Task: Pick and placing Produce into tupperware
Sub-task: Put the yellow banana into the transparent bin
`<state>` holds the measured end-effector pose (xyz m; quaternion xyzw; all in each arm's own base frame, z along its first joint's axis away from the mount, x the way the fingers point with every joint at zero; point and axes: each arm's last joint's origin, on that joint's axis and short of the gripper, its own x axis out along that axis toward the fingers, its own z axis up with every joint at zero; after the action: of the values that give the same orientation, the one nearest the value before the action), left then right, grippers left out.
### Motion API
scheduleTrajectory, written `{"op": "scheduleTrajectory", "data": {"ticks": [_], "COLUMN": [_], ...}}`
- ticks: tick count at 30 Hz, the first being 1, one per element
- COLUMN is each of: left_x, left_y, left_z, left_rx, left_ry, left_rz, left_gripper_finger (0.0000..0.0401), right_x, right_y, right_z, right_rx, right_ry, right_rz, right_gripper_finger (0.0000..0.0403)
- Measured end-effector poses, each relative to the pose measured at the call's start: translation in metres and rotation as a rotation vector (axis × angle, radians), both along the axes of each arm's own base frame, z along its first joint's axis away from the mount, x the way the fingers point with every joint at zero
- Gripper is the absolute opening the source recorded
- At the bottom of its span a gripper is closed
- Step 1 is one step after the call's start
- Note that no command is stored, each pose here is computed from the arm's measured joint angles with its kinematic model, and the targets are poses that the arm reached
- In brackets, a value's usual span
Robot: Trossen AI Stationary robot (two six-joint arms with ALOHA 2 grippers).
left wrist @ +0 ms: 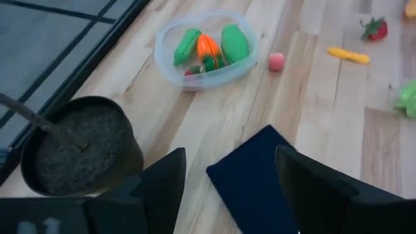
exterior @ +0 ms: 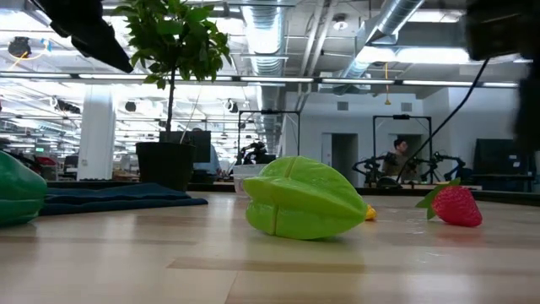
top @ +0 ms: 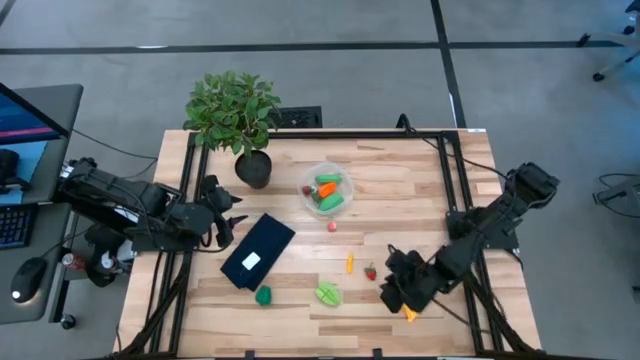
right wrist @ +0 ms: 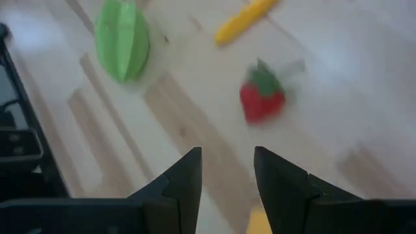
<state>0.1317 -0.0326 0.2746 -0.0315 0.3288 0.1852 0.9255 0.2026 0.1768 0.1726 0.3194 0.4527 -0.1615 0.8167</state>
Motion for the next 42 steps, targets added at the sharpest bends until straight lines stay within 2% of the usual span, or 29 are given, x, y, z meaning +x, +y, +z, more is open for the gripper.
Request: {"op": "scheduleTrajectory", "data": {"ticks": [5,10,14,28,35,42], "left_x": [0.0,0.0,0.0,0.0,0.0,0.0], "left_y": [0.0,0.001,0.001,0.001,0.001,0.001], "left_z": [0.001,0.001,0.002,0.002,0.002,0.003], "left_rx": [0.033,0.074,0.092,0.097,0.091,0.084], "left_ry": [0.003,0.009,0.009,0.0,-0.007,-0.012], "left_rz": [-0.025,-0.034,-0.032,-0.021,-0.017,-0.01], "left_gripper_finger": [0.0229,0.0229,0.0229,0.0229,0.0229,0.0229], "right_x": [-0.025,-0.037,-0.043,-0.03,-0.03,-0.029], "right_y": [0.023,0.047,0.053,0.052,0.049,0.05], "right_z": [0.014,0.022,0.021,-0.004,-0.006,-0.006], "right_rx": [0.054,0.132,0.104,0.024,-0.001,0.008], "right_ry": [0.06,0.124,0.201,0.291,0.307,0.3], "right_rz": [-0.049,0.031,0.029,-0.033,-0.043,-0.036], "right_gripper_finger": [0.0134,0.0134,0.0134,0.0134,0.0135,0.0167]}}
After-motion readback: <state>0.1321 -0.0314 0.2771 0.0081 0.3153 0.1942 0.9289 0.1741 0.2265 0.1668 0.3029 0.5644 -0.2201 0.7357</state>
